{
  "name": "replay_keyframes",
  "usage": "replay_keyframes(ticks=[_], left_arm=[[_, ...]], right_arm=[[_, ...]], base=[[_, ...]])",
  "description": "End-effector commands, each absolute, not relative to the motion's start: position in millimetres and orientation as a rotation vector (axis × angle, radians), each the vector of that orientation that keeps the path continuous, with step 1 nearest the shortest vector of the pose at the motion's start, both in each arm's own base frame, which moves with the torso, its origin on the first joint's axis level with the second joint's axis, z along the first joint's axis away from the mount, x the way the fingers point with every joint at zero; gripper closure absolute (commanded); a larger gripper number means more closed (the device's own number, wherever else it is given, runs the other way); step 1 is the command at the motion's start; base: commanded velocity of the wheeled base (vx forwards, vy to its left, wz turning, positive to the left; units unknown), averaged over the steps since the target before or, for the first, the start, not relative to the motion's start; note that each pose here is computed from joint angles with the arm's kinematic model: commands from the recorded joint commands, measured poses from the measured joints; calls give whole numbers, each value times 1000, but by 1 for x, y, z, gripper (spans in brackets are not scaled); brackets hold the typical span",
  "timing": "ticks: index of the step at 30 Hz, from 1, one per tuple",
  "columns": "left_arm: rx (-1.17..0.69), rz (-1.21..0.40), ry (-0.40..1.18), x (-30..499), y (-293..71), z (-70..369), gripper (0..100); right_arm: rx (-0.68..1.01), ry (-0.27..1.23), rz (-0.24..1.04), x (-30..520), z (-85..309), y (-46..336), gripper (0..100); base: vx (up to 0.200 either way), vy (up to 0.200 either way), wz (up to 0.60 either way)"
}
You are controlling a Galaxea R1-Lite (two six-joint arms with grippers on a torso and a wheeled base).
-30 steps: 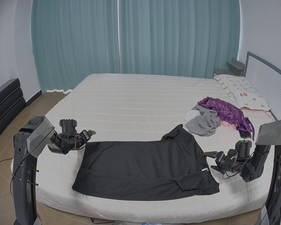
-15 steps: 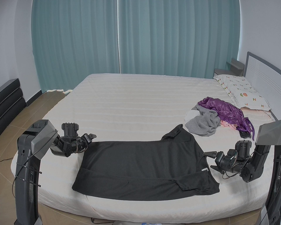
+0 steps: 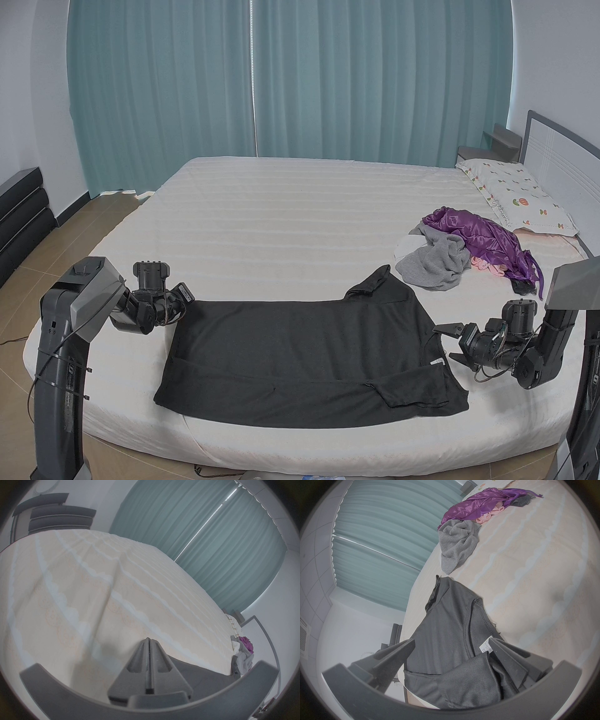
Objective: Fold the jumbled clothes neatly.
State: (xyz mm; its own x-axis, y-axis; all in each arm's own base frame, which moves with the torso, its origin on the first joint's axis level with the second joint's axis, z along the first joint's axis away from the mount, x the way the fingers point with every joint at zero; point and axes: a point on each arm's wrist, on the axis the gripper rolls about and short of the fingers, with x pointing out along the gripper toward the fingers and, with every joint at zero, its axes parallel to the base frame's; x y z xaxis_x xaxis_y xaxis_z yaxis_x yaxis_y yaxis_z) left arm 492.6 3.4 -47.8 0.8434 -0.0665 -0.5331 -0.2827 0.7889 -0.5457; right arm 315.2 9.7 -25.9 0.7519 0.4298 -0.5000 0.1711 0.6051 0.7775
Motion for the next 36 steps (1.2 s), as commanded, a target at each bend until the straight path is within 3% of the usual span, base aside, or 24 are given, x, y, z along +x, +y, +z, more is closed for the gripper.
replay_keyframes(ticks=[1,36], left_arm=[[-659,134,555,496,5,-51,100],[-701,168,512,498,9,-46,100]], right_arm=[[929,732,166,315,-26,10,0],[926,734,167,315,-27,11,0]], base=[[0,0,0],[0,0,0]])
